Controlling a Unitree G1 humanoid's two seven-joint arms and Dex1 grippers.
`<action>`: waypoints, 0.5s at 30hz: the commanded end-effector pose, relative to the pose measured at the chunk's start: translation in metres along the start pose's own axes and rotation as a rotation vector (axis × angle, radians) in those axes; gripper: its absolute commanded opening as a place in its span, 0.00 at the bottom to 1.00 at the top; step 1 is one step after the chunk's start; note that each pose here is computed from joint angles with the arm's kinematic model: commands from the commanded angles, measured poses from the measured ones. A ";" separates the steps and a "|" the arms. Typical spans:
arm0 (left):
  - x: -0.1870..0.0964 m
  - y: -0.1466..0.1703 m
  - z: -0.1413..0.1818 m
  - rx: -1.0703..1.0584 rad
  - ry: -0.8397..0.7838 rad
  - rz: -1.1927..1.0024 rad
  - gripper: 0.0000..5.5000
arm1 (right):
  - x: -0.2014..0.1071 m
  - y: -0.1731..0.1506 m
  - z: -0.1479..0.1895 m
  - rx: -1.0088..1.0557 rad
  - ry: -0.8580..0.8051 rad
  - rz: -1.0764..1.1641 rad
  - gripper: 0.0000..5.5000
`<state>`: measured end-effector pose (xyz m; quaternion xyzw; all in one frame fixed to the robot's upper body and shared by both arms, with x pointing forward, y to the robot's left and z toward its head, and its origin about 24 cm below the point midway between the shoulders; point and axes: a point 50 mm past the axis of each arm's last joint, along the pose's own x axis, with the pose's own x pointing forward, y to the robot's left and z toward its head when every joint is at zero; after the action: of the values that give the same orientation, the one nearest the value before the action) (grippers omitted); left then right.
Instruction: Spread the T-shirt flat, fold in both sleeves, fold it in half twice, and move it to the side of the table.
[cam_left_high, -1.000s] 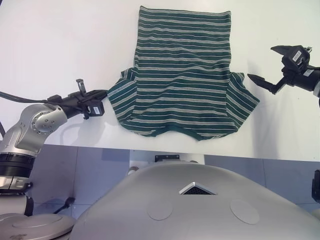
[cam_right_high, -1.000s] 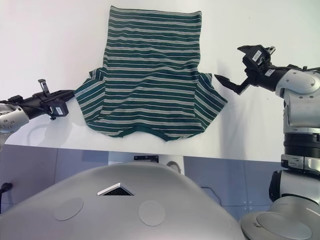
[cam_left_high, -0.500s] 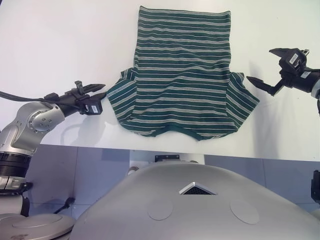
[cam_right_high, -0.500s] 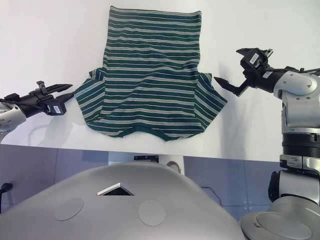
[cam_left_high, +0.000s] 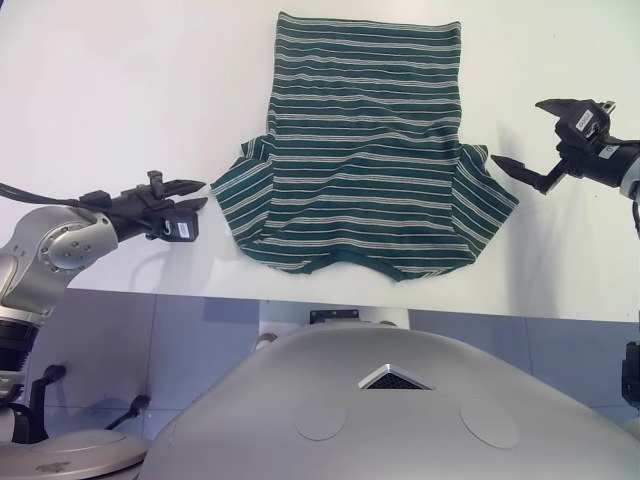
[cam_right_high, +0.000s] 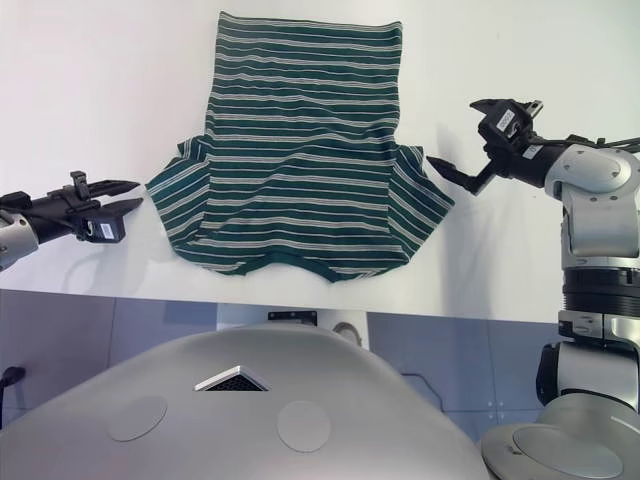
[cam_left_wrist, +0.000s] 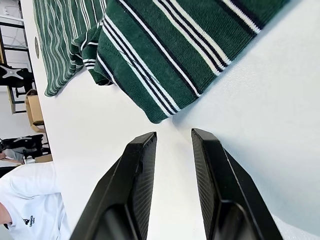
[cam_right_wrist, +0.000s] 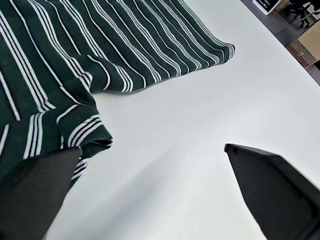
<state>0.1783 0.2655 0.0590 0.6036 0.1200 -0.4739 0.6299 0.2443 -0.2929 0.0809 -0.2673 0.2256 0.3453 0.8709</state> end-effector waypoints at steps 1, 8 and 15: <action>0.016 -0.033 0.009 -0.037 -0.022 -0.144 0.23 | 0.003 0.002 0.000 0.001 -0.005 0.010 0.98; 0.021 -0.034 0.010 -0.034 -0.033 -0.144 0.20 | 0.004 0.002 0.000 -0.003 -0.005 0.015 0.98; 0.024 -0.033 0.011 -0.023 -0.058 -0.154 0.01 | 0.005 0.002 0.000 -0.006 -0.008 0.020 0.98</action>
<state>0.1814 0.2505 0.0489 0.5869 0.0944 -0.4893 0.6381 0.2440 -0.2900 0.0765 -0.2660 0.2276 0.3523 0.8679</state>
